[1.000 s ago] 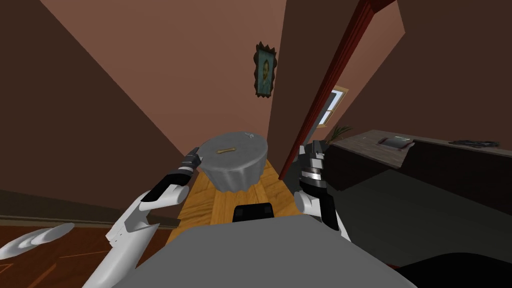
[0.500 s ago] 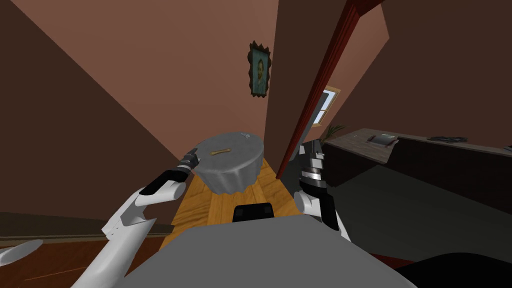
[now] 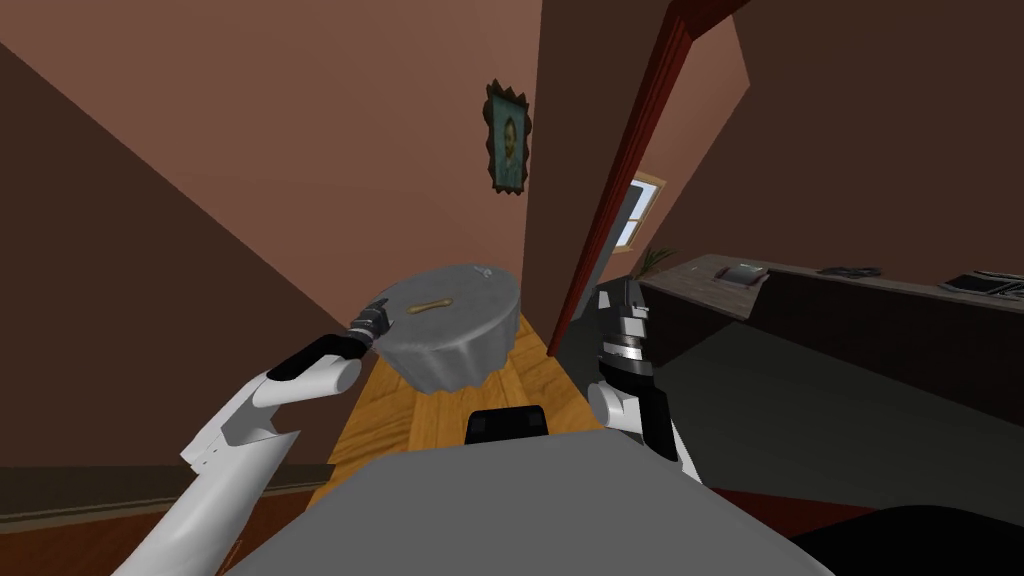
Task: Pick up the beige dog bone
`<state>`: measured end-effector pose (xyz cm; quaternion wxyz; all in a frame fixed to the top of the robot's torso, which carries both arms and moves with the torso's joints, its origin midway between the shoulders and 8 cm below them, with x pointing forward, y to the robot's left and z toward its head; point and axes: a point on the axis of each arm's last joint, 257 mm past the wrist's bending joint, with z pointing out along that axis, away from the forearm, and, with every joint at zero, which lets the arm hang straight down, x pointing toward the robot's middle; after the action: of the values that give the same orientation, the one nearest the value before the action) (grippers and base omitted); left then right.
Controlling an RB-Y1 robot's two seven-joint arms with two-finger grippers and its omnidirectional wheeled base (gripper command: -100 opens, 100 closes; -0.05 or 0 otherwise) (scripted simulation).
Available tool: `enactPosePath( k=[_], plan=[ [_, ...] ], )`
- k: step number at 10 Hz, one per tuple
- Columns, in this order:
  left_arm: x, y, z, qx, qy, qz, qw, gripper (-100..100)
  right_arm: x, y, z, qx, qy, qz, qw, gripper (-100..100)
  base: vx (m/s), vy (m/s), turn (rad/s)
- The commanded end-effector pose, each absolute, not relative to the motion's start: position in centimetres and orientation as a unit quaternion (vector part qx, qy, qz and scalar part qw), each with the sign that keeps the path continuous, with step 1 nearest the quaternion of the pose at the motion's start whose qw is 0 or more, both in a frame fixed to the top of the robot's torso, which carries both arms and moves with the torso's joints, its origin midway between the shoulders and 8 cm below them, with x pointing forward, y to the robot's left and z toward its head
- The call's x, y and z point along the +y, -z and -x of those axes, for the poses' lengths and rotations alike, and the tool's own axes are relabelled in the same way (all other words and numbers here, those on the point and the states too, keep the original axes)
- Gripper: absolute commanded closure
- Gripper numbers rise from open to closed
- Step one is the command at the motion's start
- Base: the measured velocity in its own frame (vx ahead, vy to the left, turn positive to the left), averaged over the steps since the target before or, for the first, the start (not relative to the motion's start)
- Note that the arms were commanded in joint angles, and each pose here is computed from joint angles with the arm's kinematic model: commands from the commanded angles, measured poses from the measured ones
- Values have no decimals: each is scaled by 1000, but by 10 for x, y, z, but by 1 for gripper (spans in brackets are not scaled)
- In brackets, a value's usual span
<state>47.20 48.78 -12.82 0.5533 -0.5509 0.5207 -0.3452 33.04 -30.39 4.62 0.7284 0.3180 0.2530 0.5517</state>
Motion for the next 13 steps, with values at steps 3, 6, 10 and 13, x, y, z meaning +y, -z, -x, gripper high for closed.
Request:
enactPosePath(
  k=[3,6,10,13],
  plan=[
    [515,140,-470,524,313,586,533,-100,-304,-46,-330,253,-552,-318,728,0,15,-55,-103],
    [534,146,-466,523,291,609,520,-100,-304,-46,-330,253,-552,-318,728,0,7,-50,-76],
    [572,153,-454,514,251,651,498,-100,-304,-46,-330,253,-552,-318,728,0,14,-43,-119],
    [611,153,-439,496,218,687,485,-100,-304,-46,-330,253,-552,-318,728,0,19,-48,-137]
  ],
)
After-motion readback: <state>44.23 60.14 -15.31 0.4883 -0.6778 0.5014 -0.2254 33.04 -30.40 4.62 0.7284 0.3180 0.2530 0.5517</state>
